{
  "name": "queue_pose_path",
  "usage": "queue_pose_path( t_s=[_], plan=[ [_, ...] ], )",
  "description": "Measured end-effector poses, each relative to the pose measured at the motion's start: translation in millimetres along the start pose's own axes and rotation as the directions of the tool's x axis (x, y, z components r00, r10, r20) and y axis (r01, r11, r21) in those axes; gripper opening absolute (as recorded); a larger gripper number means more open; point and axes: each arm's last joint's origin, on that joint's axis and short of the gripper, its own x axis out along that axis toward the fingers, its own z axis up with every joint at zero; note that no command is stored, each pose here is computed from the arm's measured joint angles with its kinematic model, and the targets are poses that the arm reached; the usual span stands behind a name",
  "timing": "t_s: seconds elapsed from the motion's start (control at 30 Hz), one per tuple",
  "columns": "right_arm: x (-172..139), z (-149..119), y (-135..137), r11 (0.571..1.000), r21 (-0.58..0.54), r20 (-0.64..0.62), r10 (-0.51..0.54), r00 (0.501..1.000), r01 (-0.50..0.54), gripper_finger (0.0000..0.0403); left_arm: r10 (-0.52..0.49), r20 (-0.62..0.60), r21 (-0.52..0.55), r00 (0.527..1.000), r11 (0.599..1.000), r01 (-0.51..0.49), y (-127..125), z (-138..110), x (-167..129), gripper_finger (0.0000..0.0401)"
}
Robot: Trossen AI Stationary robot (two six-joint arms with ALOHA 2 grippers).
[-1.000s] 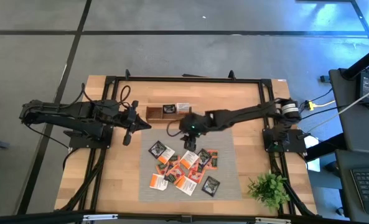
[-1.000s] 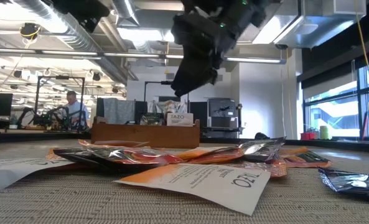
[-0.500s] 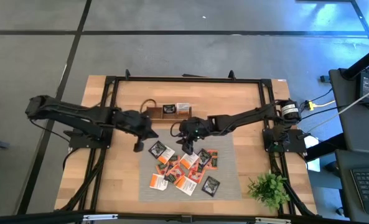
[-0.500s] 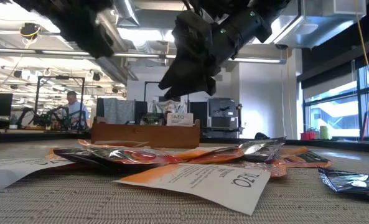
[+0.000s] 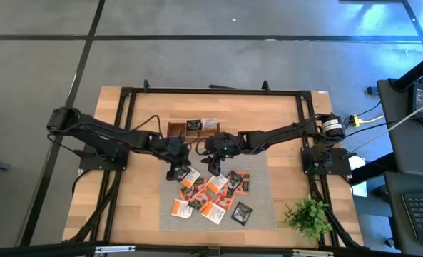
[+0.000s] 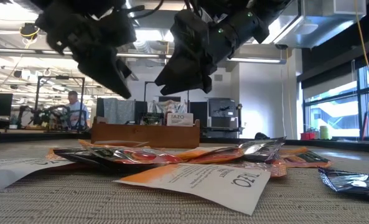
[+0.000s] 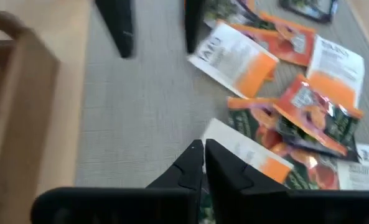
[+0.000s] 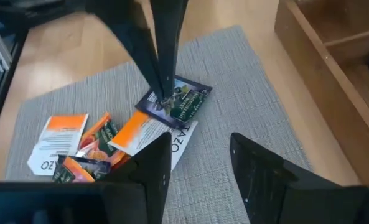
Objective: Pick & Place Tea
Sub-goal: Put the white orange tea bag into the right section of the wooden organizer
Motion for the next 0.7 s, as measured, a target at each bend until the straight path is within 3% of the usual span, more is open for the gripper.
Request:
queue_pose_path(
  t_s=[0.43,0.6,0.7],
  plan=[
    [0.2,-3.8,10.3,0.99,0.141,-0.003,0.004,1.0,-0.003,0.0197,-0.098,-0.041,0.104,0.994,0.989,0.101,-35.1,-7.2,4.9,0.012],
    [0.1,-6.3,17.9,0.98,0.198,-0.006,0.02,1.0,-0.018,0.0198,-0.127,-0.049,0.058,0.991,0.99,0.13,-48.1,-9.8,3.8,0.0135],
    [0.1,-7.2,20.1,0.962,0.271,-0.009,0.026,1.0,-0.023,0.0198,-0.101,-0.06,0.092,0.993,0.99,0.106,-54.2,-13.0,6.9,0.0135]
  ],
)
